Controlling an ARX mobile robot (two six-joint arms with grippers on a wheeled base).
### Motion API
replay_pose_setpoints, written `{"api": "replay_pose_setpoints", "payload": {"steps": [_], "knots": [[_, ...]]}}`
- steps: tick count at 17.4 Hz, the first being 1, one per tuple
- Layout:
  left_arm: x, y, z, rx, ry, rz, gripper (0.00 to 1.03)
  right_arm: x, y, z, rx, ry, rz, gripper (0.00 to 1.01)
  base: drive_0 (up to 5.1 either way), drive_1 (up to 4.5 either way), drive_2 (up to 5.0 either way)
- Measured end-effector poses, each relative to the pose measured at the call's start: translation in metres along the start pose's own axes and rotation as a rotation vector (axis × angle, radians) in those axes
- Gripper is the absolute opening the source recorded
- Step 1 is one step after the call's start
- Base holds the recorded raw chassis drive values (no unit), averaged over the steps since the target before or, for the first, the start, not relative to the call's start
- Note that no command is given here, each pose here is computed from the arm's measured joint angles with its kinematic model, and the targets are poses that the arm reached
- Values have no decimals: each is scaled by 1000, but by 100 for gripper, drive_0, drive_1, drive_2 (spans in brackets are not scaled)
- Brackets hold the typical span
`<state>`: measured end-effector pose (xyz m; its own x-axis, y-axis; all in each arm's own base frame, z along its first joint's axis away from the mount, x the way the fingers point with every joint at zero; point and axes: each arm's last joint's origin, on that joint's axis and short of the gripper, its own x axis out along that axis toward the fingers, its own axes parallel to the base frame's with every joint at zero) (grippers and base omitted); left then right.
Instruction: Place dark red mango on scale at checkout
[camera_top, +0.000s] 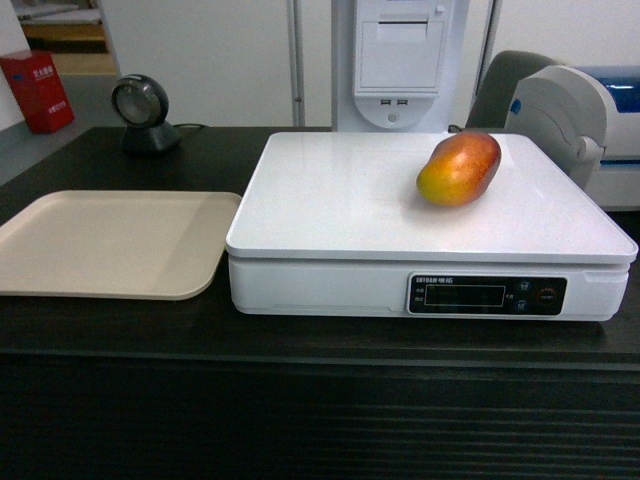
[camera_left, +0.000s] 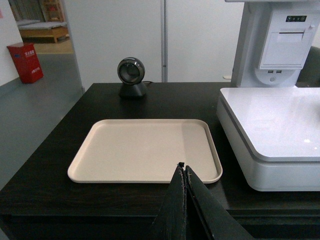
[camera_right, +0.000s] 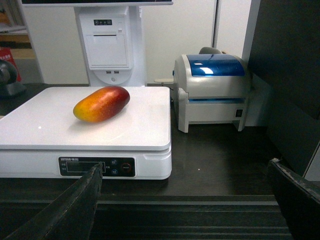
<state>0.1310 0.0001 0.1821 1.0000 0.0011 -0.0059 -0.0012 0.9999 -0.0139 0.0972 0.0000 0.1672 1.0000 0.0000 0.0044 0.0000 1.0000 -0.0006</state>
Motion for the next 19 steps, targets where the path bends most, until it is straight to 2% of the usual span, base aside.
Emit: {"api": "replay_pose_setpoints", "payload": {"steps": [4,5,6,14,15,16,17,19], "knots": [[-9,0,-6,0,-3,0,2,0,0,0,0,0,0,98,0,0,0],[-11,0,-8,0,-26,0,2,0,0,0,0,0,0,98,0,0,0],[-12,0,-14,0,-5,0,2,0,0,0,0,0,0,98,0,0,0],[-22,0,-13,0,-17,0,2,0,0,0,0,0,0,98,0,0,0],[-24,0,-14,0,-8,0,2,0,0,0,0,0,0,98,0,0,0],[-31,0,-20,0,41,-2,2,0,0,0,0,0,0,98,0,0,0],[-33,0,-15,0,-20,-1,2,0,0,0,0,0,0,98,0,0,0],[-33,0,-17,0,3,-1,2,0,0,0,0,-1,0,98,0,0,0]]}}
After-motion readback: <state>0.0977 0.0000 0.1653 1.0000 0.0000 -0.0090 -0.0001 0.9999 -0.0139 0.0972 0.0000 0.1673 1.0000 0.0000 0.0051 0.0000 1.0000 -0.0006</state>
